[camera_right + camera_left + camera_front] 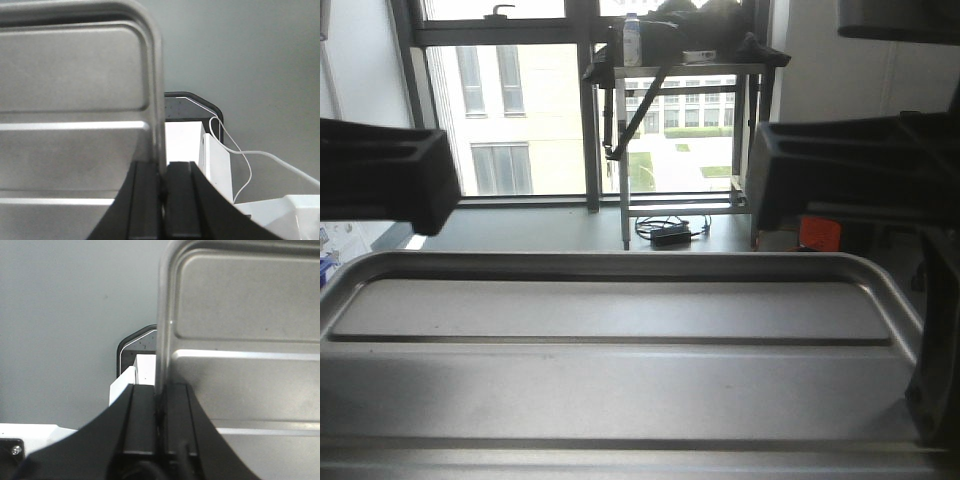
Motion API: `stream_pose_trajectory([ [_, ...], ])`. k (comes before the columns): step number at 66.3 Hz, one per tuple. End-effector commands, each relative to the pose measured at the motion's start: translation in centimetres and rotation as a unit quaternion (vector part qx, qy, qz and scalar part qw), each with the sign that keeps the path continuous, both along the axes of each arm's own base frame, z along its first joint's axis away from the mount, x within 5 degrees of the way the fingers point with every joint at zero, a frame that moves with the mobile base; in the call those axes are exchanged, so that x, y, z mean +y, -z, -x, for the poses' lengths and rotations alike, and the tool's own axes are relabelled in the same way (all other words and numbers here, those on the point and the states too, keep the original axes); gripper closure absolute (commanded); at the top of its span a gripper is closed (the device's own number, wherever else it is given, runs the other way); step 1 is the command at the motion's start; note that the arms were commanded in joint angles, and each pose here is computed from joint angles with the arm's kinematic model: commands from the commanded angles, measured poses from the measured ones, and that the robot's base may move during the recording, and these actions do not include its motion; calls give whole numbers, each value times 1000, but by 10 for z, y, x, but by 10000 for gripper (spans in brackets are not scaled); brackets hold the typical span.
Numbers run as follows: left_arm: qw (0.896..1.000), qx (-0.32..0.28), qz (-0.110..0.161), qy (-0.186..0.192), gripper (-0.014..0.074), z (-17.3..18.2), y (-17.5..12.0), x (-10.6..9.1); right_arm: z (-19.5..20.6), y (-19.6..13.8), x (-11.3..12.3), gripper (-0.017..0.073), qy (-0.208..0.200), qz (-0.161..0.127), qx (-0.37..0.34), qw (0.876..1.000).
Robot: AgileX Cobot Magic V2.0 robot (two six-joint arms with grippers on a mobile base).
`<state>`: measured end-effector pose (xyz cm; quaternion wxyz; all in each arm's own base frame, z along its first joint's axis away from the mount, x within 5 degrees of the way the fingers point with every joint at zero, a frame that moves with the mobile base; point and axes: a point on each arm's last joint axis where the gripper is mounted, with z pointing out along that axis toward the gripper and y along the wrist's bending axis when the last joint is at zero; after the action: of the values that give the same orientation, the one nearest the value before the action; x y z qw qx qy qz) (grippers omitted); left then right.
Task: Grab silver tray and stack on right shelf
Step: 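Carry the tray with both grippers while the base drives to another shelf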
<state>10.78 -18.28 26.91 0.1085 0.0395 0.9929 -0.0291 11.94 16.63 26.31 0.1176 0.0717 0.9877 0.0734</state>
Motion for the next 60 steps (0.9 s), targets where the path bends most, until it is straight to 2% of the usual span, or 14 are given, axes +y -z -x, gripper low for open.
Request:
stream_pose_trajectory([
  [1,997,11,-71,-10,692,5,-11,17,-1,-12,-8,501,-1,21,-20,1000],
  [60,997,11,-71,-10,692,5,-11,17,-1,-12,-8,501,-1,21,-20,1000],
])
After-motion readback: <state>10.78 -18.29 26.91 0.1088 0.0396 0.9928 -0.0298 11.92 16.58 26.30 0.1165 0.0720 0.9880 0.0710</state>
